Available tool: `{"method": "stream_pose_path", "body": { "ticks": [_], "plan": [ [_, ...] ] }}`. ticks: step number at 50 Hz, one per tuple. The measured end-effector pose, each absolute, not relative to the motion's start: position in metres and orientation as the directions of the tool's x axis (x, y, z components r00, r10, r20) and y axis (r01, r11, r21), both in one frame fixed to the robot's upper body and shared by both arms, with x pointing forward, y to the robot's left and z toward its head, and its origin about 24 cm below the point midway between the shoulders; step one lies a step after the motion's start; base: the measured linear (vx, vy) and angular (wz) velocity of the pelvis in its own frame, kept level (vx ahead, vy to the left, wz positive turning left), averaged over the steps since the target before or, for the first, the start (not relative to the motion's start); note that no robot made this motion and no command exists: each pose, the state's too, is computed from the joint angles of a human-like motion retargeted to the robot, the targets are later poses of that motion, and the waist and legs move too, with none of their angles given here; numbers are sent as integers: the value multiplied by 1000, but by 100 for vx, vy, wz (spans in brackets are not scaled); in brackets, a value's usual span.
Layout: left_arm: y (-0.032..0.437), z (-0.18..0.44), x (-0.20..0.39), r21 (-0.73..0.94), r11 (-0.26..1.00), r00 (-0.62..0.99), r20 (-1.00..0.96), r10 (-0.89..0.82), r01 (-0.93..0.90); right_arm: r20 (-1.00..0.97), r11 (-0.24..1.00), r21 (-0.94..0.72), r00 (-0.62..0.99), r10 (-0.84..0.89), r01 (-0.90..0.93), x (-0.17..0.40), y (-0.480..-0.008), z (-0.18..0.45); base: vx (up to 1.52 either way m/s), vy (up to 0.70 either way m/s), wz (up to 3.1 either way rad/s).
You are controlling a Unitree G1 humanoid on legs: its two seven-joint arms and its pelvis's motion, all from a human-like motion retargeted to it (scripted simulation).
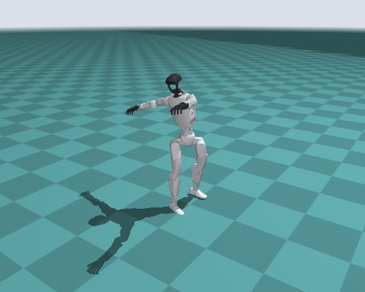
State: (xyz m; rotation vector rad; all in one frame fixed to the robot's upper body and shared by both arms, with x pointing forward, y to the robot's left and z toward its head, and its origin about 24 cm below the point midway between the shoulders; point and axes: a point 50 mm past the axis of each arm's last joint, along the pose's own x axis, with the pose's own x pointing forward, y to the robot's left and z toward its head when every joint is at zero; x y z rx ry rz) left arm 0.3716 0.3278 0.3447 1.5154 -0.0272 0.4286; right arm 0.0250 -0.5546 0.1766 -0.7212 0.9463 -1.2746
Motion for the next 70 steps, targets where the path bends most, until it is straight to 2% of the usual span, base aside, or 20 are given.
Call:
{"method": "stream_pose_path", "body": {
  "ticks": [15,20,22,27,35,43,52,55,59,62,70],
  "plan": [
    [394,334,332,968,-47,860,240,450,-245,-76,117,-918,122,-990,378,54,-555,206,0,5,146],
    [426,321,307,976,-41,802,200,563,-215,-45,112,-924,187,-981,365,74,-553,216,3,4,110],
    [438,313,296,988,-38,802,145,580,-151,-41,128,-941,271,-962,314,87,-550,219,5,3,93],
    [451,320,281,981,-13,779,161,606,-193,-22,118,-955,332,-943,272,106,-546,224,2,3,60],
    [454,341,268,964,-37,765,232,601,-264,-38,118,-964,320,-947,237,103,-547,227,1,4,70],
    [468,339,250,974,-47,740,200,642,-223,-65,131,-968,291,-954,215,89,-550,225,1,6,116],
    [493,325,217,986,-52,669,147,729,-160,-108,142,-987,332,-937,81,97,-547,211,4,8,131],
    [502,320,203,987,-40,630,129,766,-155,-116,138,-990,374,-920,32,112,-543,206,5,9,121],
    [513,317,186,968,-20,528,154,835,-250,-79,96,-995,382,-921,26,136,-536,200,-1,4,102],
    [520,315,168,960,2,479,137,867,-279,-95,99,-995,466,-880,-17,170,-522,191,6,9,109],
    [541,314,103,949,0,312,104,945,-316,-64,44,-998,763,-643,-46,300,-436,185,4,5,85]
  ]
}}
